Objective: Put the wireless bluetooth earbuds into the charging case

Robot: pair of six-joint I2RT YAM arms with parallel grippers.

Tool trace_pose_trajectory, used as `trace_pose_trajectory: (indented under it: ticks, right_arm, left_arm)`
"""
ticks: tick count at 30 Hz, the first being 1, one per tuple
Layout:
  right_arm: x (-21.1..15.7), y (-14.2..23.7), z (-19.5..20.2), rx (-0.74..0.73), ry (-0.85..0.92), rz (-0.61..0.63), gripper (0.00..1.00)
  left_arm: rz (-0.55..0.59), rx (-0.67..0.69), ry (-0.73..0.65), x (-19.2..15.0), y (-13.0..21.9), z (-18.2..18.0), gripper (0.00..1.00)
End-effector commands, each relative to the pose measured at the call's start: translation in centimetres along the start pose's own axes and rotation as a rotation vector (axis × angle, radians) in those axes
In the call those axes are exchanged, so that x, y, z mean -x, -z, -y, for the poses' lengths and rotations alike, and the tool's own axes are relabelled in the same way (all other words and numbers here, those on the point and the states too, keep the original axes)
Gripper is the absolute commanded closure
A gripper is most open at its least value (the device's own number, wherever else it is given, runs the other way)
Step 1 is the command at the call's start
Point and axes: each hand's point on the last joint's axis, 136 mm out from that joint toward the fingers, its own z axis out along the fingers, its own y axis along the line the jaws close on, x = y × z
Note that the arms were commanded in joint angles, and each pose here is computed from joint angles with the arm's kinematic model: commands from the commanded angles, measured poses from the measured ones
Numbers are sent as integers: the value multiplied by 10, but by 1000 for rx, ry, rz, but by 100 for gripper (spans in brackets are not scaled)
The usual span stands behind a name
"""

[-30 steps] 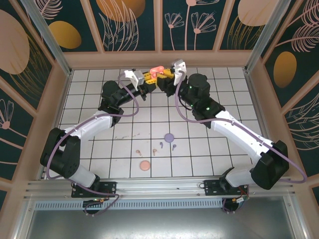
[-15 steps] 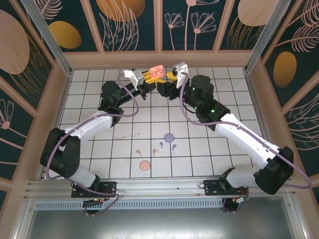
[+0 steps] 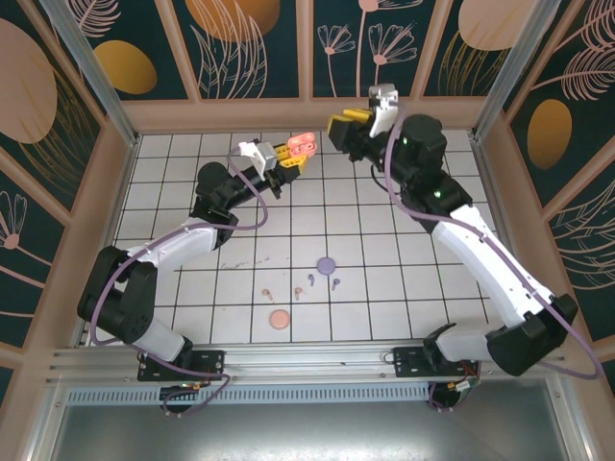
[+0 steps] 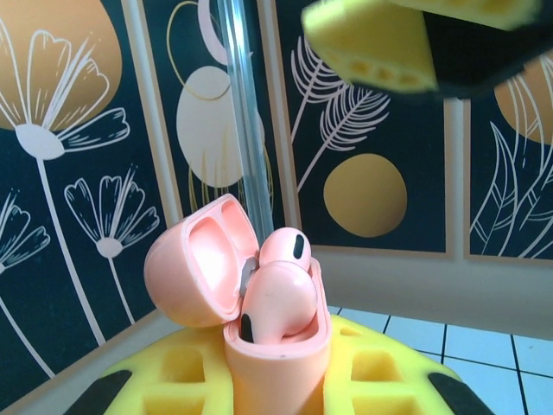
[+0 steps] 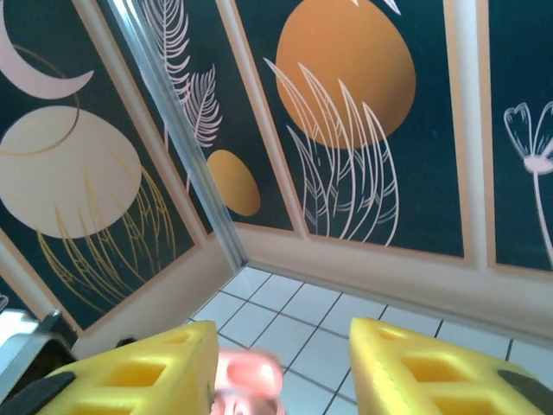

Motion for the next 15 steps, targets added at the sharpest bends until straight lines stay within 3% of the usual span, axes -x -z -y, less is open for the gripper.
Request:
trace_pose_trajectory:
  ticks: [1, 5, 15]
  right_arm:
    - [-7, -22, 19, -38, -70, -111, 76]
    - [-20, -57, 32, -43, -104, -240, 100]
    - [-77, -120, 44, -9, -186, -497, 100]
  left_arm:
    - [7, -42, -28, -2, 1, 7, 100]
    - [-46, -88, -21, -19, 0, 14, 100]
    - [-103, -110, -22, -36, -4, 14, 100]
